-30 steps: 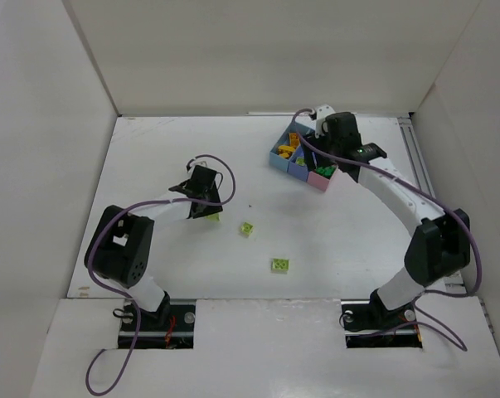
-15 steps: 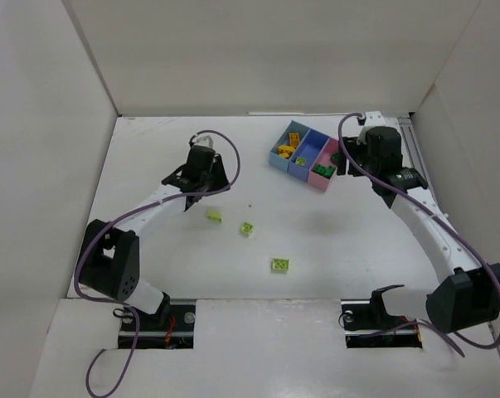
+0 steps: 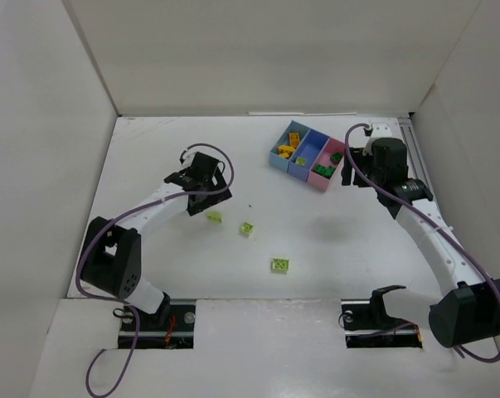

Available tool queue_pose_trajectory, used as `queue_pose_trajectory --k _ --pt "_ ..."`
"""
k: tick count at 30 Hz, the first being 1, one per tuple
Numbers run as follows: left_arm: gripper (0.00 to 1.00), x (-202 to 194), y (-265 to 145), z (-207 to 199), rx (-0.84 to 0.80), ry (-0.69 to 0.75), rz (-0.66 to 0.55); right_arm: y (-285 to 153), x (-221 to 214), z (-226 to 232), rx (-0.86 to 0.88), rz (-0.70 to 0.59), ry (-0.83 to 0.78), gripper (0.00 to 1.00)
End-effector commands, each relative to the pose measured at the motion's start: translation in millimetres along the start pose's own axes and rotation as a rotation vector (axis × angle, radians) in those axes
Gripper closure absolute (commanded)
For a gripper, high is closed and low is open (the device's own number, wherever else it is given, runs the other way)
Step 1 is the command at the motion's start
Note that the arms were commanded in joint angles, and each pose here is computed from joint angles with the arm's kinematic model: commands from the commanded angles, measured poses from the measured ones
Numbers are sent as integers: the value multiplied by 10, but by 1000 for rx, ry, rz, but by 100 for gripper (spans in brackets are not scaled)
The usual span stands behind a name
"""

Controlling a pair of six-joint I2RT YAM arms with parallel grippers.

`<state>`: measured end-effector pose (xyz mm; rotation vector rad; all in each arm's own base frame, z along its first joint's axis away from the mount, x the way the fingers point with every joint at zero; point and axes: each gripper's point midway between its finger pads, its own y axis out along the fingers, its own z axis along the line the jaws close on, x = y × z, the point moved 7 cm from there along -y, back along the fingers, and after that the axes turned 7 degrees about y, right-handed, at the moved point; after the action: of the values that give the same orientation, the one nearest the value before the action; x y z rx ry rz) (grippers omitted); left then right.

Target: Sort the legos into containers by color

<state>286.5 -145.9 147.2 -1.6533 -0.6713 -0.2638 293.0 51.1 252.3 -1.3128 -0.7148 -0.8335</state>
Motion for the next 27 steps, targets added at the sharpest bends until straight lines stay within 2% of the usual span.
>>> queue_pose_trajectory --k 1,2,7,12,16,19,21,26,27 --pt "19 -167 82 72 112 -161 70 -1 70 6 -1 -20 16 22" --pt "19 -166 116 62 130 -224 65 -1 71 2 -1 -20 7 22" --pt "20 -231 279 17 151 -347 93 39 3 -22 -19 18 -7 22" --pt "22 -299 383 3 187 -403 110 36 -8 -75 -48 25 -4 22" --pt "27 -371 473 45 234 -417 131 61 -17 -111 -59 33 -9 22" --pt "32 -354 488 80 275 -431 110 75 -16 -110 -61 43 -10 22" --pt "32 -324 502 111 300 -440 75 77 -11 -137 -69 42 -5 22" --pt "47 -323 564 163 332 -428 82 77 -11 -137 -69 42 -5 22" --pt "54 -343 583 177 338 -407 91 77 -11 -137 -69 42 -5 22"
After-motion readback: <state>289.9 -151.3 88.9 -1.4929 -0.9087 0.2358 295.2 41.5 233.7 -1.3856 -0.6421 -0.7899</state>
